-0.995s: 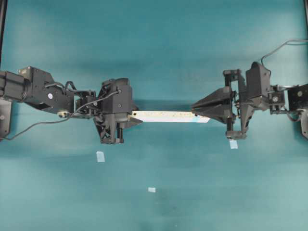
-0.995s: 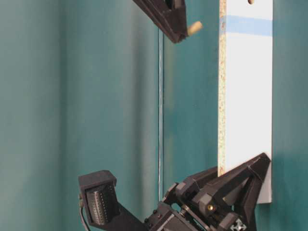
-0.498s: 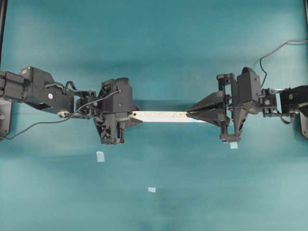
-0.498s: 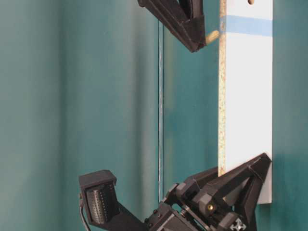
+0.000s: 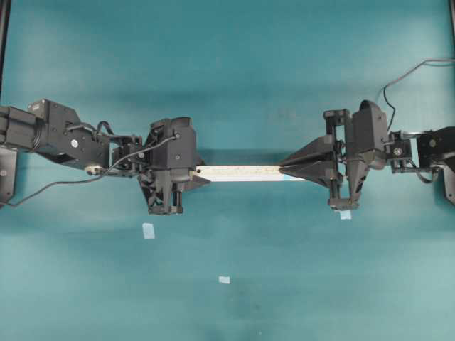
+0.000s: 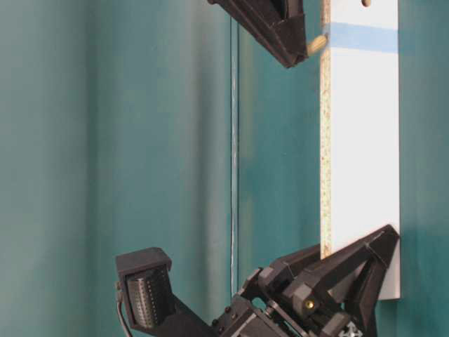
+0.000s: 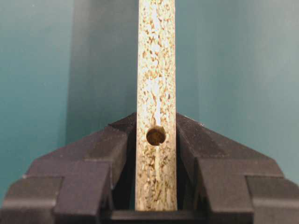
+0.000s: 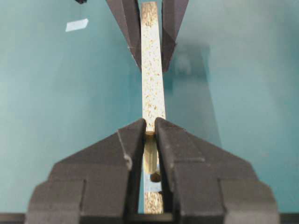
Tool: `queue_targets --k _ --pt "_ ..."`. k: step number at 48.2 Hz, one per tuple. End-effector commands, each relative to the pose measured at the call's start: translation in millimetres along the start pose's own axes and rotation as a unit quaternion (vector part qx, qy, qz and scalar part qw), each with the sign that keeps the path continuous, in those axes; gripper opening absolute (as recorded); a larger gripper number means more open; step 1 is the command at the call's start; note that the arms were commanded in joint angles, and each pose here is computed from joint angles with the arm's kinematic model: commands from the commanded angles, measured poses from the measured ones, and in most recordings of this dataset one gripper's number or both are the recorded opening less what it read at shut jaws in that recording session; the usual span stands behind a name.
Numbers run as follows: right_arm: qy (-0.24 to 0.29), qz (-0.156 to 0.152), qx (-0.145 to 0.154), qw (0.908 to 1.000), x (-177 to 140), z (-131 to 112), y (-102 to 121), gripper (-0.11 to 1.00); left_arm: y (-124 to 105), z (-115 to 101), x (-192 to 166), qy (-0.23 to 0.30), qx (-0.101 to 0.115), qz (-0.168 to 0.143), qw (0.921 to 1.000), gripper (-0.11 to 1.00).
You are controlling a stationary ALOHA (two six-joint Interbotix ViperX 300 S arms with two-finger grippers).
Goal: Insert the rod into the hole on the wooden board.
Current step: 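Push the peg down into the hole with the right gripper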
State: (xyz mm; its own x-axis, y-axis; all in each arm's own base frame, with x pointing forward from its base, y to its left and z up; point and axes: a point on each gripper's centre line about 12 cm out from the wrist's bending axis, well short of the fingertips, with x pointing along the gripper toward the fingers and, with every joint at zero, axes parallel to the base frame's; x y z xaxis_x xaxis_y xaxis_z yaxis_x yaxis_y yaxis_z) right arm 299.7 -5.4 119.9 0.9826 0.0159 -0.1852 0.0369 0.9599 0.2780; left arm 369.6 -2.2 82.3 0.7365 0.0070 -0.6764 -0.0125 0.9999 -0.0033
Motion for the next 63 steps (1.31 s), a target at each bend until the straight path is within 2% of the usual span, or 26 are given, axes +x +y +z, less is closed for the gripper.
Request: queue_targets --k 1,20,63 --pt "-0.007 0.001 0.000 1.0000 0.7 3.7 1.5 0.12 -5.2 7.5 -3.0 -0.011 0.000 -0.005 0.9999 0.32" --pt "0.008 -0.007 -0.011 0.9999 0.3 -0.1 -0.5 0.12 -5.3 7.1 -3.0 -0.009 0.001 -0.005 0.9999 0.32" --pt "0.021 -0.018 -0.007 0.9996 -2.6 -4.4 -3.5 0.12 -8.7 6.8 -3.1 -0.008 0.003 -0.009 0.9999 0.32"
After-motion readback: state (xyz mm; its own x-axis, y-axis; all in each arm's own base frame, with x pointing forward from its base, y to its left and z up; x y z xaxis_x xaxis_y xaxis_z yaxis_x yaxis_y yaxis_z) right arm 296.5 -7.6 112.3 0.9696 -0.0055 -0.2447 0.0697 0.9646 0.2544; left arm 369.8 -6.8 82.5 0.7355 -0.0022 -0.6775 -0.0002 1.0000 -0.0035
